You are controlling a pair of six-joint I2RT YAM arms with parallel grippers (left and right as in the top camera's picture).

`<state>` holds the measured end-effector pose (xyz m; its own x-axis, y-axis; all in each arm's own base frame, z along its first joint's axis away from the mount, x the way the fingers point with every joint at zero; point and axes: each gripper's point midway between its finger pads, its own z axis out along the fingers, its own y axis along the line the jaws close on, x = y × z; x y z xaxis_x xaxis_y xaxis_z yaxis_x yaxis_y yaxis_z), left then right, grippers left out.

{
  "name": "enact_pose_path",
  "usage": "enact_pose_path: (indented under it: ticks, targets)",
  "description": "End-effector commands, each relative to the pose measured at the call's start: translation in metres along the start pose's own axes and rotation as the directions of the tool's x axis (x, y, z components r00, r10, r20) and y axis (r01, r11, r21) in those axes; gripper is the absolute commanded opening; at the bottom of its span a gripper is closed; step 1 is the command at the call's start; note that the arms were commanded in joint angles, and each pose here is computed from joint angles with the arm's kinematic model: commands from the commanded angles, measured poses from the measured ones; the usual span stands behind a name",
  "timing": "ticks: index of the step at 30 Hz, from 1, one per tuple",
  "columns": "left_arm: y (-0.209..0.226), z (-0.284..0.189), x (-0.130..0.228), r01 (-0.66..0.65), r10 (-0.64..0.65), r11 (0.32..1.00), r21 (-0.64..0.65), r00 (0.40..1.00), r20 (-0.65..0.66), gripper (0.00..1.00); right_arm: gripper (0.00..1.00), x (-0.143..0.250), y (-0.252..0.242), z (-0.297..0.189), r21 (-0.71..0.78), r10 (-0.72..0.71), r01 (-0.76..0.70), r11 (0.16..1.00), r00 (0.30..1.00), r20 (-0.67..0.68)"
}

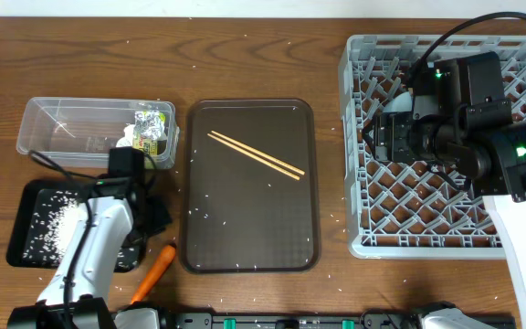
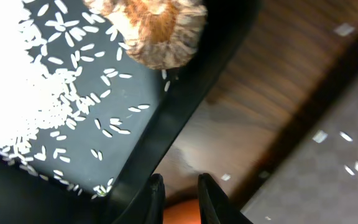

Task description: Sort waste into correct bins and load items into the dishwasher rack

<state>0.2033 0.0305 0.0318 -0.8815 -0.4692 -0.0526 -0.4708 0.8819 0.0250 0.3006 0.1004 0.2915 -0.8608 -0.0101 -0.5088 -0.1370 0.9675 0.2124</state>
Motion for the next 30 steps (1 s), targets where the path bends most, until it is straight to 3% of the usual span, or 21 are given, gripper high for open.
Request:
enact_pose_path:
  ticks: [1,5,7,17,30]
  targets:
    - [0.001,-0.003,-0.001,-0.023,0.023,1.0,0.014,1.0,-0.012,0.21,0.76,0.001,0.002,0.001,-0.003,-0.008,0.008,1.0,1.0,-0.007]
    - [-0.007,-0.017,0.007,-0.062,0.063,0.998,0.024,0.996,-0.055,0.35,0.76,0.001,0.001,0.001,-0.002,-0.008,0.008,1.0,1.0,-0.006]
    - [-0.008,-0.022,0.018,-0.08,0.08,0.997,0.012,0.992,-0.093,0.37,0.76,0.001,0.001,0.001,-0.002,-0.009,0.009,1.0,1.0,-0.006]
    - [-0.003,0.002,0.043,0.06,-0.064,0.998,-0.031,0.988,-0.14,0.37,0.76,0.002,0.001,0.001,0.0,-0.015,0.015,1.0,1.0,-0.01]
    - [-0.005,0.013,0.065,0.056,-0.055,0.998,-0.003,0.976,-0.212,0.36,0.77,0.004,0.0,0.001,0.004,-0.022,0.022,1.0,1.0,-0.016]
